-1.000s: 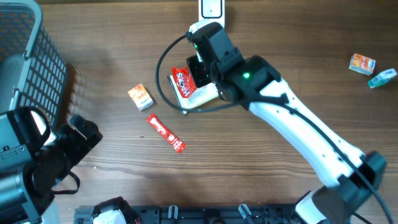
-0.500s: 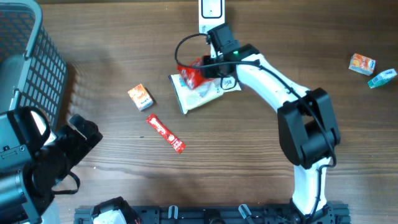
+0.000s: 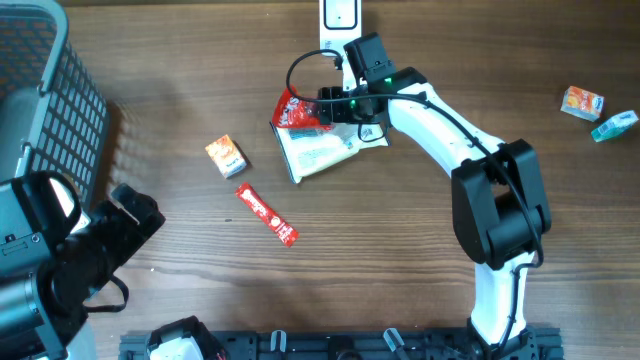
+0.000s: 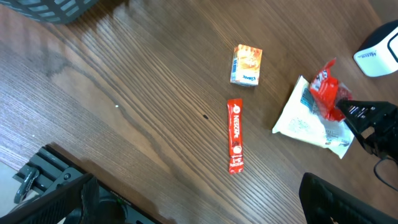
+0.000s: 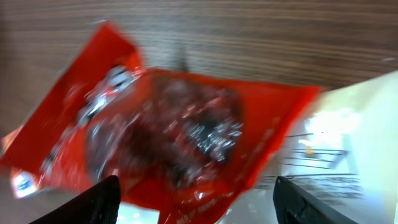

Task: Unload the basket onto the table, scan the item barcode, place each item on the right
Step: 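Grasp the white wipes pack with the right gripper, pushing the candy bag aside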

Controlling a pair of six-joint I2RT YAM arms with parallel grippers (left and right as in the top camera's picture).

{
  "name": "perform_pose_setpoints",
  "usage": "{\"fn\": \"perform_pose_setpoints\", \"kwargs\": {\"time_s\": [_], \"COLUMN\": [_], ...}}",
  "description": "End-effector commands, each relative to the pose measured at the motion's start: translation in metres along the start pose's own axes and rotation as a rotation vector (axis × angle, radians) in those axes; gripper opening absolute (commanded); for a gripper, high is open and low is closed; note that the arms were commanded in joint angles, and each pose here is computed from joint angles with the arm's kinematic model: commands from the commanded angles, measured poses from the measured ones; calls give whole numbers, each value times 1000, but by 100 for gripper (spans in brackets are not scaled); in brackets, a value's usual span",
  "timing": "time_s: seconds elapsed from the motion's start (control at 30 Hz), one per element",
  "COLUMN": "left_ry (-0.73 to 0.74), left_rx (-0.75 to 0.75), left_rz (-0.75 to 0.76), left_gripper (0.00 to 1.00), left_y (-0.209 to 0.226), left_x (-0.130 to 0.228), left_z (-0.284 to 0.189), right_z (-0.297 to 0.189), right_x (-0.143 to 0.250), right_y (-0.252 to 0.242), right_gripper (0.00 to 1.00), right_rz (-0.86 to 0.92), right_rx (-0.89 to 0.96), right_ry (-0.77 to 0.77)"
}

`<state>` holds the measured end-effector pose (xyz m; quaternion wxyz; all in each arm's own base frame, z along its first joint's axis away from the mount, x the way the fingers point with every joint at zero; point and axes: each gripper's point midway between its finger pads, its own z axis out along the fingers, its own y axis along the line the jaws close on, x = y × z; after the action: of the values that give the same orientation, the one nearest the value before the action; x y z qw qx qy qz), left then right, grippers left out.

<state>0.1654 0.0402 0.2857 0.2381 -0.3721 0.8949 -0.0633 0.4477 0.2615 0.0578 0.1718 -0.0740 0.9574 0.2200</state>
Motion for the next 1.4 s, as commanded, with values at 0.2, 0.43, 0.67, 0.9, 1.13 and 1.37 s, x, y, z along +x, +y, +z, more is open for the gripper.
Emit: {"fn": "perform_pose_setpoints", "kwargs": {"time_s": [0.2, 0.43, 0.67, 0.9, 1.13, 1.37], "left_ry": [-9, -9, -9, -9, -9, -9], "left_rx": [-9, -9, -9, -9, -9, -9], "left_rz": [-17, -17, -17, -17, -17, -17], "left_gripper": [100, 100, 100, 100, 100, 100], "left_y": [2, 2, 2, 2, 2, 2], "left_x": [-2, -2, -2, -2, -2, -2], "left_z": [0, 0, 0, 0, 0, 0], "right_z": [39, 40, 28, -72, -122, -59], "right_x": [23, 20, 35, -4, 32, 98], "right_y": [18, 60, 91, 38, 0, -9], "right_gripper": [69, 38, 50, 67, 67, 68], "right_rz": [-8, -113, -163, 62, 231, 543], "right_rx": [-172, -306, -353, -86, 0, -103], "right_ry": [96, 60, 104, -17, 102, 233]}}
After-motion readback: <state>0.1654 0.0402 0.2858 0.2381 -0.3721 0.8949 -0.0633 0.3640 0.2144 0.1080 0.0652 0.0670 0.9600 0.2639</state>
